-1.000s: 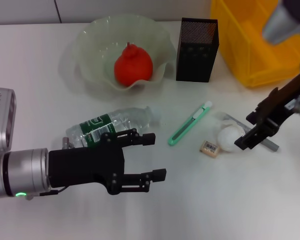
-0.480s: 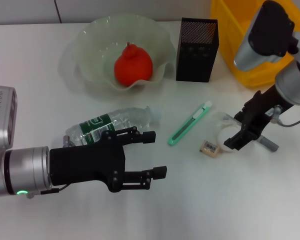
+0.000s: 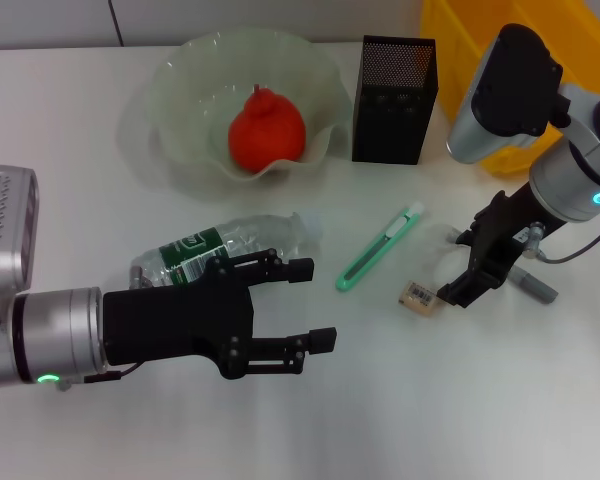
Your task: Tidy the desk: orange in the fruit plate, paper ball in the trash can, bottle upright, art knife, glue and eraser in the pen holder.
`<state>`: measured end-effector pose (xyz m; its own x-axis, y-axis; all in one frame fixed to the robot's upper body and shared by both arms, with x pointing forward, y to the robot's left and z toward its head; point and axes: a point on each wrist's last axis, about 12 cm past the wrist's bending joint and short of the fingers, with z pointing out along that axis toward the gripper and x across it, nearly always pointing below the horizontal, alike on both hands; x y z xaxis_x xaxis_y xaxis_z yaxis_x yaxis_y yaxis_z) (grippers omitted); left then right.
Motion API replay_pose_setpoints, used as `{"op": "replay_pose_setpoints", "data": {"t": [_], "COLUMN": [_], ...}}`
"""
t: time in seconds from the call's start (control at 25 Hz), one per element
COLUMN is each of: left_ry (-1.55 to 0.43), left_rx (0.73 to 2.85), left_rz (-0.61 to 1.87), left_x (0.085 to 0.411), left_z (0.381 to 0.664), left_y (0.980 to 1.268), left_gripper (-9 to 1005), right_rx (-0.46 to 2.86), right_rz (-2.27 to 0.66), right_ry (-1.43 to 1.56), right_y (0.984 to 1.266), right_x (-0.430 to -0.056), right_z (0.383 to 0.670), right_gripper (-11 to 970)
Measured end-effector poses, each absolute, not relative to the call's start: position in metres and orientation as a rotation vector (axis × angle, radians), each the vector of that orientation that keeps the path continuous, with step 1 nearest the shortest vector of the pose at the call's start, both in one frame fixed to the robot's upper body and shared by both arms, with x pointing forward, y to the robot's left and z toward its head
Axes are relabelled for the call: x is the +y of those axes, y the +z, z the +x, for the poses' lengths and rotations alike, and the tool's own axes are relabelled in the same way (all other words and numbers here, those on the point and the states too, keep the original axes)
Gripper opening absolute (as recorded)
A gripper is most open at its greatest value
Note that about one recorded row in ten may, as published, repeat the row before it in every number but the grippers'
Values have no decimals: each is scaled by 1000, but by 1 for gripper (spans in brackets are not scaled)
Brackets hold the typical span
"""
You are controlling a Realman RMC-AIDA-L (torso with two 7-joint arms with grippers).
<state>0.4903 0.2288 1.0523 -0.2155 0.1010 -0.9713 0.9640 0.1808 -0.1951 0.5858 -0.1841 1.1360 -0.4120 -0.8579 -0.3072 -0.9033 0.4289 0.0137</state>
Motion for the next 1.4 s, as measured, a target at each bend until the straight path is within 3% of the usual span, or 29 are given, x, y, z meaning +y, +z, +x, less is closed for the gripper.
{"op": "replay_pose_setpoints", "data": {"t": [0.48, 0.64, 0.88, 1.08, 1.4], "left_ry": [-1168, -1168, -1174, -1178, -1188], "left_rx": [1526, 1523, 1526, 1527, 1531], "left_rz": [1072, 1074, 1066, 1063, 1057], "left_x": [226, 226, 225, 224, 223], "left_z": [492, 493, 496, 496, 496], "left_y": [1053, 1053, 1055, 1055, 1055], "left_gripper": [807, 807, 807, 807, 807], "right_rx": [2423, 2403, 2315, 2230, 2145], "right_rz": [-1547, -1502, -1213, -875, -561], "right_ry": [266, 345, 546, 539, 424], "right_y": [1140, 1162, 1221, 1248, 1234], "right_x": [-180, -183, -216, -262, -292], "right_z": [584, 583, 583, 593, 618], "right_gripper": [733, 629, 567, 568, 567]}}
